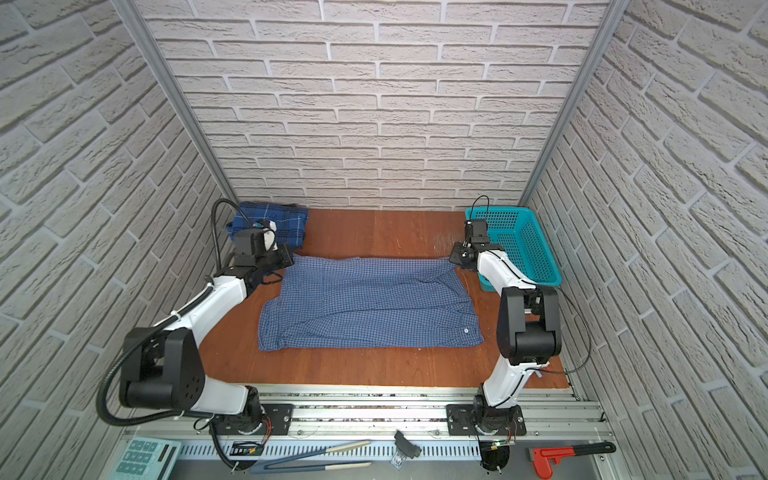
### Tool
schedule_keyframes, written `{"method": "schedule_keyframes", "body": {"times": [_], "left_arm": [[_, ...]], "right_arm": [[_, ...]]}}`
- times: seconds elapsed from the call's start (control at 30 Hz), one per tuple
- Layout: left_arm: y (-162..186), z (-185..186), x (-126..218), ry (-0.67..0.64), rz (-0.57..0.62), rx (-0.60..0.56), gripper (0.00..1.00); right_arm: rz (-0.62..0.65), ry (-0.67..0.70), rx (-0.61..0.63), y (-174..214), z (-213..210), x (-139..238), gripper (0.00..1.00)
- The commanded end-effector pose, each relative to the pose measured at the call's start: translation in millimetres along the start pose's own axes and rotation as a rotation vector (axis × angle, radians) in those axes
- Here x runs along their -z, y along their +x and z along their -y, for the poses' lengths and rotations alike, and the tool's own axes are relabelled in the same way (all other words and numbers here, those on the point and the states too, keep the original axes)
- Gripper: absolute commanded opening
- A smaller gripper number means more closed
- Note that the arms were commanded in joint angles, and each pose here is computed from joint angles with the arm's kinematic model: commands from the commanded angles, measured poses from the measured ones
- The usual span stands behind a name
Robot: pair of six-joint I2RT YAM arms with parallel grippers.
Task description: Fold and stack the long sleeve shirts
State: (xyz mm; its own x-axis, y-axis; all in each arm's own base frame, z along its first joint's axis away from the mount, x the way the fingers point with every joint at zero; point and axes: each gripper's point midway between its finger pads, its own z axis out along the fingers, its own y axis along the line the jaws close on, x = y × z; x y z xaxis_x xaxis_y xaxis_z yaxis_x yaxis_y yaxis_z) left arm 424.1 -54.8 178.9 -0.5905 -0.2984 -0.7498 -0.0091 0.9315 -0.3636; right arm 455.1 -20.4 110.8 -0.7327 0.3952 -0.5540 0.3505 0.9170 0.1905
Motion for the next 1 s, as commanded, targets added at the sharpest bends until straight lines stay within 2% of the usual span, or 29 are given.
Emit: {"method": "schedule_keyframes", "body": {"times": [0.0,0.17,0.3,0.4,0.73,0.97], "left_arm": [[13.8,-11.1,10.7,-0.033,0.003,0.021,0.0],[61.6,-34.0,40.5,-0.101,-0.007,0.125,0.0],[103.1,-45.8,44.5,-0.167,-0.092,0.123,0.0],[126.5,-39.7,45.9,-0.133,-0.115,0.131,0.0],[161.1,-53.9,53.6,-0.175,-0.14,0.145,0.0],[183.8,-72.1,58.6,-0.268,-0.18,0.159,0.0]], "right_arm": [[0.016,-0.041,0.029,1.3,-4.4,15.9,0.06],[0.042,-0.005,0.06,25.6,14.9,33.4,0.06],[0.045,-0.04,0.081,52.2,18.9,30.8,0.06],[0.008,-0.019,0.069,71.3,27.6,25.5,0.06],[-0.027,0.036,0.089,106.8,49.8,26.3,0.06],[-0.036,0.042,0.077,125.5,57.7,27.6,0.06]]}}
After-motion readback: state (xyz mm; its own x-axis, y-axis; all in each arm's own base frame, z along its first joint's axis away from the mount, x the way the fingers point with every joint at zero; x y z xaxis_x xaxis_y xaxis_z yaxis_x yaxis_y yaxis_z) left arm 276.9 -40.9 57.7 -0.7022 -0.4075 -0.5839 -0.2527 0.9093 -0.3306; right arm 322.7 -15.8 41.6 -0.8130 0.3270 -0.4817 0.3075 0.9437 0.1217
